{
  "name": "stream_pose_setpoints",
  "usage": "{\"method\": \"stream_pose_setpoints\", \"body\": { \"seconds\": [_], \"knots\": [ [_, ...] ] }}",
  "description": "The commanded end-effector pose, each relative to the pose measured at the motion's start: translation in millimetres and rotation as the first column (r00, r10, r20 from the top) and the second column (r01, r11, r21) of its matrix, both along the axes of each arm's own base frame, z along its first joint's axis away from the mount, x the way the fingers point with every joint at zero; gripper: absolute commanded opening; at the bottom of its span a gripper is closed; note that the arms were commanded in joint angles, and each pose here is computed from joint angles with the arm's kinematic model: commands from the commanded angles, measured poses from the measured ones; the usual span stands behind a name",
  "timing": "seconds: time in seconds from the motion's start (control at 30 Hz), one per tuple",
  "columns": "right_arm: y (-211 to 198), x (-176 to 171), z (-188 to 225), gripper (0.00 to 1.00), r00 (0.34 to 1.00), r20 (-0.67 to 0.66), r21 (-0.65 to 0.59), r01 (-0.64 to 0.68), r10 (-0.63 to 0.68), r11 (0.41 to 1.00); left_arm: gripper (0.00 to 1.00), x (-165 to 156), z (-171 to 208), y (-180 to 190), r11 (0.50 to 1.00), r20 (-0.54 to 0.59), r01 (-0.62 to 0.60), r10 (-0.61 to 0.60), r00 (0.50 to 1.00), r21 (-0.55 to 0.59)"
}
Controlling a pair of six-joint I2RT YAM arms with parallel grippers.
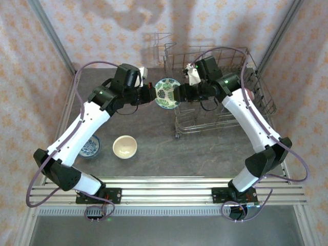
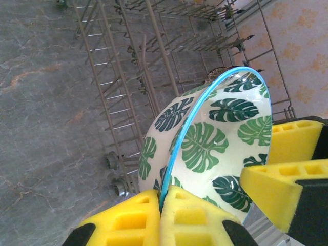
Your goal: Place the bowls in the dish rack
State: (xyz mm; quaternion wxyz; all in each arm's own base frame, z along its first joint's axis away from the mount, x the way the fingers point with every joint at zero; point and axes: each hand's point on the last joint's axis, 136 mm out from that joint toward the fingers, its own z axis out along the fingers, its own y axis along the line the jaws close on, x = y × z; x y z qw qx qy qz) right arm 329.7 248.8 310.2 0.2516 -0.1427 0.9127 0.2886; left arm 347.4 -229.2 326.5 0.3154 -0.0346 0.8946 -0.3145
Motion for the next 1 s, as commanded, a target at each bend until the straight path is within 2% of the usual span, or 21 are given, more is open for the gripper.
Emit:
{"method": "stream_pose_setpoints", "body": {
  "seconds": [0.0,0.2,0.97],
  "knots": [
    [0,1,25,0.49,0.997,0.073,0.069,0.024,-0.029,0.997,0.0,3,37,-2,0.999,0.106,-0.006,0.012,0.994,-0.053],
    [1,0,27,0.36,0.996,0.06,0.104,0.052,-0.059,0.993,0.0,3,38,-3,0.999,0.117,-0.018,0.023,0.993,-0.039],
    [-3,-8,47,0.11,0.992,0.105,0.155,0.057,-0.074,0.986,0.0,-5,31,-16,0.999,0.096,0.018,-0.015,0.995,-0.03]
  ]
}}
